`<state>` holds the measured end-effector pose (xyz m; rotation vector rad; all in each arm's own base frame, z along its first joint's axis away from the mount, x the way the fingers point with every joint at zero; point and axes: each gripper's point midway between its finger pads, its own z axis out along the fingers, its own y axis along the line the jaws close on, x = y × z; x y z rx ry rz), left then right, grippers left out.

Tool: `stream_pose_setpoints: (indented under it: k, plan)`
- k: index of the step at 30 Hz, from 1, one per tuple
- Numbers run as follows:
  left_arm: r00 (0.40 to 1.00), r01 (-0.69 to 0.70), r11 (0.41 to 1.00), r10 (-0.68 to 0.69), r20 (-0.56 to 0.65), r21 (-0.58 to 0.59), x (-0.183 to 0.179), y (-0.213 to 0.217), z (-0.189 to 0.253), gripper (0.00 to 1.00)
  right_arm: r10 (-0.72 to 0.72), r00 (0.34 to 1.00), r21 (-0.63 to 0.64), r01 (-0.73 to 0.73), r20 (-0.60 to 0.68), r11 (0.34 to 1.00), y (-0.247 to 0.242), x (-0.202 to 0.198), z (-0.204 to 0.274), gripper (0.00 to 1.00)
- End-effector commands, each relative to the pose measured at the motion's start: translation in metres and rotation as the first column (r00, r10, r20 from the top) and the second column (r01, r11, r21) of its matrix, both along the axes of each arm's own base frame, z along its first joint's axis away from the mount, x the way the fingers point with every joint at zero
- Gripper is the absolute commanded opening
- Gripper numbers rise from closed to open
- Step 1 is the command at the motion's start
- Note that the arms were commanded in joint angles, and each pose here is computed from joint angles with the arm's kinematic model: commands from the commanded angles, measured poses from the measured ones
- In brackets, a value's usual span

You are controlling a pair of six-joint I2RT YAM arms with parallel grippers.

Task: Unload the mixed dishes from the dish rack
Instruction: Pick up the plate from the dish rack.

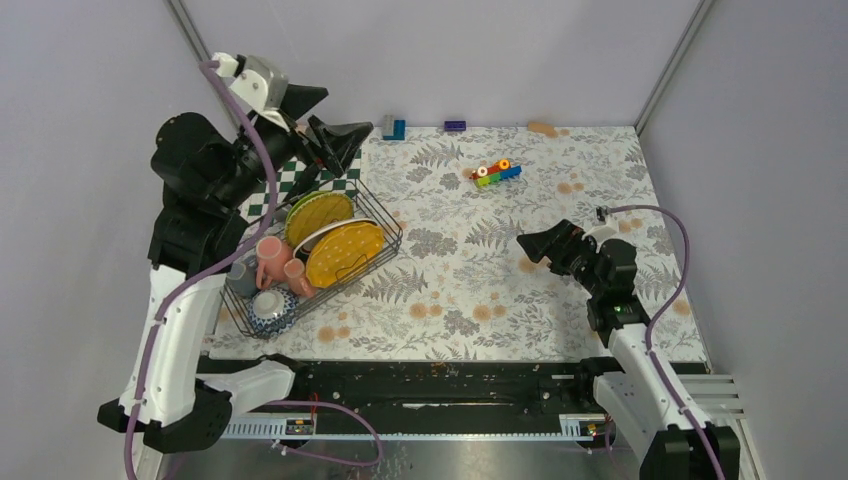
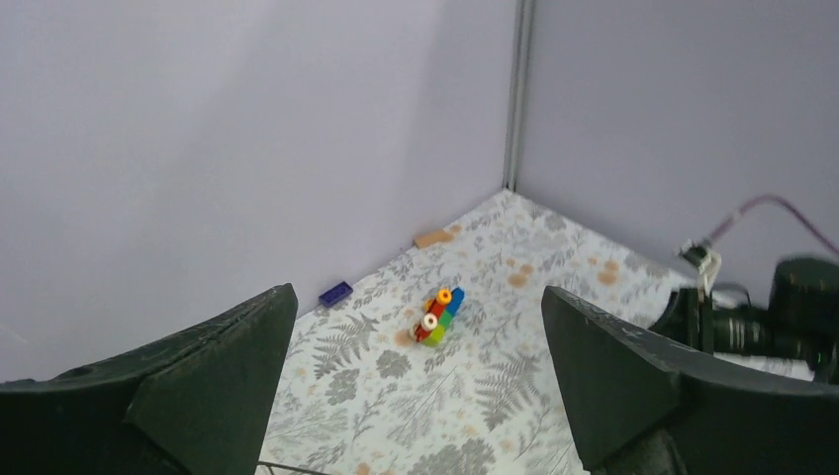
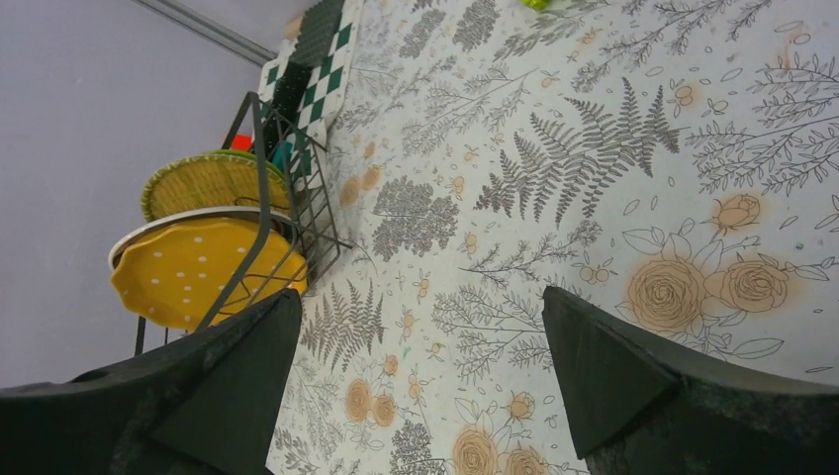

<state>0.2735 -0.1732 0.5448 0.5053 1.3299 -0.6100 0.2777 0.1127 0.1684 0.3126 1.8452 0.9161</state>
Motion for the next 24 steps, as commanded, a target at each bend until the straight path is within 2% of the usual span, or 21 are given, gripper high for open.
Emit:
stream_pose_setpoints:
  k: [1, 3, 6, 8, 14, 17, 20, 24]
  plan:
    - [0.986, 0.153, 0.976, -0.161, 0.041, 0.156, -0.002, -0.024, -0.036, 0.99, -0.002, 0.999, -0.036, 0.001, -0.037, 0.999, -0.002, 0.010, 0.004, 0.99]
    - [0.969, 0.241, 0.959, -0.245, 0.008, 0.148, -0.015, -0.034, -0.051, 0.99, -0.008, 0.999, -0.047, 0.006, -0.042, 0.999, -0.003, 0.013, 0.000, 0.99]
    - [0.903, 0.417, 0.864, -0.429, -0.019, 0.281, -0.042, -0.048, -0.094, 0.99, -0.057, 0.994, -0.123, 0.046, -0.089, 0.991, -0.015, 0.011, -0.007, 0.99]
    - [0.894, 0.430, 0.829, -0.446, -0.040, 0.357, -0.046, -0.045, -0.124, 0.99, -0.097, 0.992, -0.152, 0.084, -0.078, 0.985, -0.023, 0.010, -0.005, 0.99]
    - [0.908, 0.417, 0.800, -0.342, -0.243, 0.431, -0.038, -0.029, -0.207, 0.99, -0.159, 0.987, -0.168, 0.151, -0.035, 0.974, -0.035, 0.007, 0.012, 0.99]
    - [0.912, 0.370, 0.789, -0.208, -0.354, 0.490, -0.025, -0.012, -0.243, 0.99, -0.225, 0.973, -0.220, 0.209, -0.053, 0.953, -0.049, 0.002, 0.007, 0.99]
    - [0.885, 0.377, 0.760, -0.126, -0.449, 0.530, -0.026, 0.002, -0.262, 0.99, -0.275, 0.961, -0.250, 0.256, -0.042, 0.934, -0.059, 0.000, 0.004, 0.99]
    - [0.852, 0.375, 0.762, -0.059, -0.520, 0.528, -0.039, 0.014, -0.295, 0.99, -0.295, 0.955, -0.266, 0.274, -0.042, 0.924, -0.064, -0.002, 0.000, 0.99]
